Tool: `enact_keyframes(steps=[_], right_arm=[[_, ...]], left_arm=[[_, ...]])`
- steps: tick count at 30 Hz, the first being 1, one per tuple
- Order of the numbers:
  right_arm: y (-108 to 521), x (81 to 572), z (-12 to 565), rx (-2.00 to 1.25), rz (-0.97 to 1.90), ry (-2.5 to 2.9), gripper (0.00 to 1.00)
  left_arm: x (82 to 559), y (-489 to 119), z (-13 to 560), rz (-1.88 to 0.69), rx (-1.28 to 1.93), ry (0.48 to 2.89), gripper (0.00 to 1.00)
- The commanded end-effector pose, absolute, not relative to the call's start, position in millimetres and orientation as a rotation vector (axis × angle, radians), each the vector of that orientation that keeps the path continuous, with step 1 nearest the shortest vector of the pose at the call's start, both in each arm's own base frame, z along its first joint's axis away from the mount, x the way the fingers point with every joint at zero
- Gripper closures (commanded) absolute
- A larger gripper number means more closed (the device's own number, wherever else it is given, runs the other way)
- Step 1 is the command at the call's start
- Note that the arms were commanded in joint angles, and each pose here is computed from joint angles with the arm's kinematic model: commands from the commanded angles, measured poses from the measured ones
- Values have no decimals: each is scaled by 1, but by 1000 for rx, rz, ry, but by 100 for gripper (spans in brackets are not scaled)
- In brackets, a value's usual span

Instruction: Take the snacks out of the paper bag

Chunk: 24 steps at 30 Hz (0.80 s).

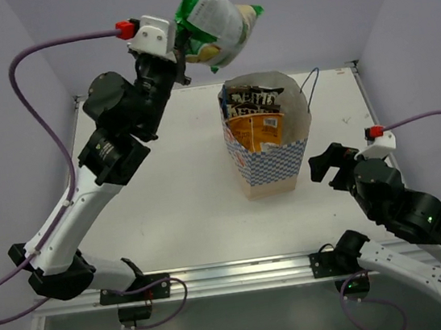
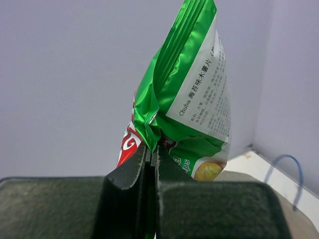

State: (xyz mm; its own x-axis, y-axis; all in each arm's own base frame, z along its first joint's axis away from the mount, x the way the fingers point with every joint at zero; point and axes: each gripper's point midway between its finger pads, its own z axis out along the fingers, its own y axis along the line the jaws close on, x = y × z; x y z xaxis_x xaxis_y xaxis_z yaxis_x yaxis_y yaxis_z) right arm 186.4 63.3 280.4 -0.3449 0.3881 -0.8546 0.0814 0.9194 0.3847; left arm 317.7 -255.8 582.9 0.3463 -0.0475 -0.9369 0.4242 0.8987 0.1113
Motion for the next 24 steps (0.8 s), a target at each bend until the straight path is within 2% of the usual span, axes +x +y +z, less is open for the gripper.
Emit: enact_keyframes(steps=[1, 4, 10, 19, 24], right_arm=[[67, 189, 288, 352, 373, 1873, 1], [70, 188, 293, 334, 393, 1866, 1], [78, 187, 305, 276, 437, 1855, 1], [94, 185, 300, 157, 479, 1880, 1], [100, 185, 295, 119, 481, 1899, 1]], left_arm=[[328, -169, 624, -198, 4, 1104, 100], [342, -134, 614, -129, -83, 1148, 100], [387, -110, 544, -58, -95, 1307, 100], [483, -81, 414, -120, -228, 1555, 100], [531, -78, 379, -200, -277, 1553, 100]])
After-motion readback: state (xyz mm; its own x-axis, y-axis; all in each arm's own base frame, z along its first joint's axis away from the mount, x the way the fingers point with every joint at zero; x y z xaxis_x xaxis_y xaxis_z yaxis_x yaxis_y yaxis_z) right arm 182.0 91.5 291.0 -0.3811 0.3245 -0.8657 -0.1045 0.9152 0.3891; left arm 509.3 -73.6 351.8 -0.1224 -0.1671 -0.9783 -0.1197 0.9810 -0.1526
